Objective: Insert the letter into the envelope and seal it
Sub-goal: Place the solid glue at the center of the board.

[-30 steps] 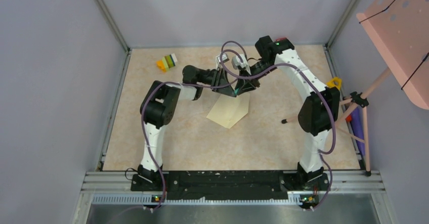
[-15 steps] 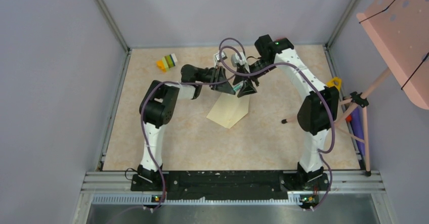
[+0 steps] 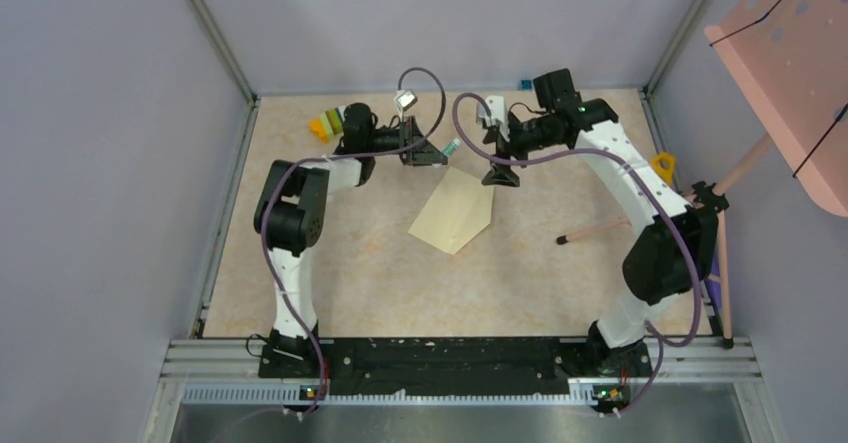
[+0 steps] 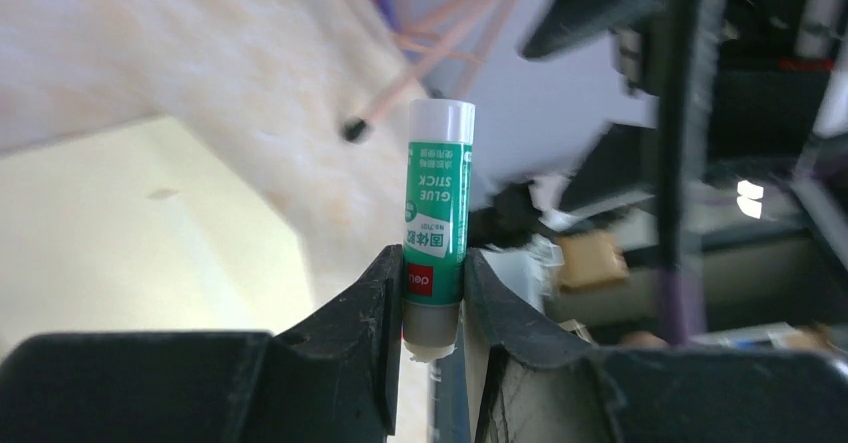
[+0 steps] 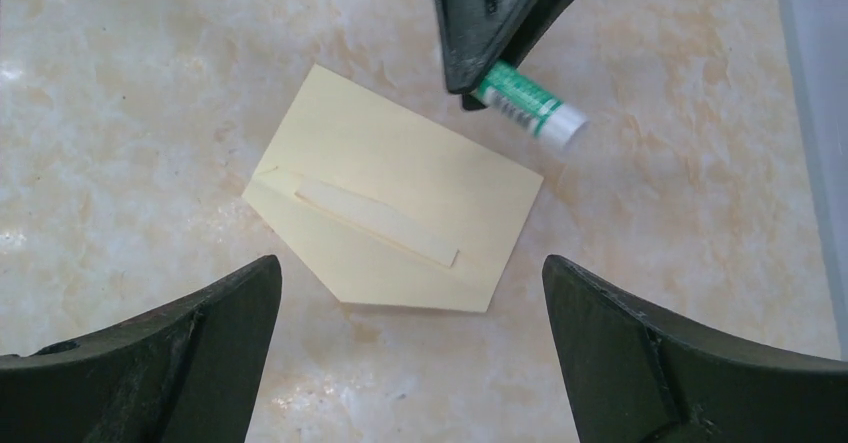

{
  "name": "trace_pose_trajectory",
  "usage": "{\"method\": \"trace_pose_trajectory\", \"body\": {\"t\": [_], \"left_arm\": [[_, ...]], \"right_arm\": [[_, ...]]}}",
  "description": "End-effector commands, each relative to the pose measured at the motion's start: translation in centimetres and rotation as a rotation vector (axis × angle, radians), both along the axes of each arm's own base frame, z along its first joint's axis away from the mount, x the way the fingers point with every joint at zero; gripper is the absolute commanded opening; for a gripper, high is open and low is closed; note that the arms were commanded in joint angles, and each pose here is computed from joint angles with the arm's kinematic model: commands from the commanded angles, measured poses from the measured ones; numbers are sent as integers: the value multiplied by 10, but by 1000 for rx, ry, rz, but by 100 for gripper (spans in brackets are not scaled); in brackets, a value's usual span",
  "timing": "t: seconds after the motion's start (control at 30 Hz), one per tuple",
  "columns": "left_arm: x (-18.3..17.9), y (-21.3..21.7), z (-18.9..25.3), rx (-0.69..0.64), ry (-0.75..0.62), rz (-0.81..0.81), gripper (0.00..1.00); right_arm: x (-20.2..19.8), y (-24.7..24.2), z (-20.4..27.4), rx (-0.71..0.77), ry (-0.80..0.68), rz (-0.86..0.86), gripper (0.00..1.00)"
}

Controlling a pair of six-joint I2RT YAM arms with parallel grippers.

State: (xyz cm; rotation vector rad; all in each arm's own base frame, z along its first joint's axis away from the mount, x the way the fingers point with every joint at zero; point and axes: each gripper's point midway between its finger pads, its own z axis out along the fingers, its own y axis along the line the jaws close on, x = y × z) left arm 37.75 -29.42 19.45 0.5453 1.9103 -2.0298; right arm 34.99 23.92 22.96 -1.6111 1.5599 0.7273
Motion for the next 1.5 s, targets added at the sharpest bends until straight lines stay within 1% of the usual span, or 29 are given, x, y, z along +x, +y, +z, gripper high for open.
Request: {"method": "trace_pose_trajectory", "body": {"t": [0.0, 0.1, 0.17, 0.2, 0.33, 0.53, 0.7, 0.77, 0.9, 0.97, 1.1, 1.23, 1.33, 1.47], "left_arm": [[27, 14, -20, 288, -165, 196, 2], [42, 32, -28, 382, -173, 294, 3], [48, 48, -42, 508, -202, 350, 3], [46, 58, -50, 575, -204, 369, 3], [44, 102, -85, 810, -218, 469, 2], [33, 156, -124, 1067, -177, 604, 3], [31, 186, -141, 1212, -140, 706, 2], [29, 191, -149, 1241, -108, 726, 0], [28, 200, -162, 1298, -56, 753, 1], [28, 203, -163, 1312, -50, 767, 6], [21, 204, -175, 1348, -5, 730, 28], [19, 205, -183, 1373, 31, 706, 42], [20, 206, -182, 1377, 31, 713, 51], [20, 206, -183, 1380, 36, 713, 54]], "right_arm": [[8, -18, 14, -15, -121, -136, 99], [1, -28, 7, -24, -145, -189, 99], [-5, -33, 2, -22, -157, -212, 99], [-9, -35, -5, -24, -153, -222, 99], [-19, -39, -6, 9, -183, -254, 99], [-27, -39, -2, 64, -223, -265, 99], [-33, -38, -7, 68, -221, -249, 99], [-34, -39, -8, 64, -227, -246, 99], [-34, -39, -10, 59, -234, -250, 99], [-33, -41, -12, 53, -234, -255, 99], [-32, -41, -12, 48, -237, -259, 99], [-30, -42, -12, 44, -242, -267, 99], [-30, -42, -12, 42, -243, -268, 99], [-29, -42, -9, 44, -250, -268, 99]]}}
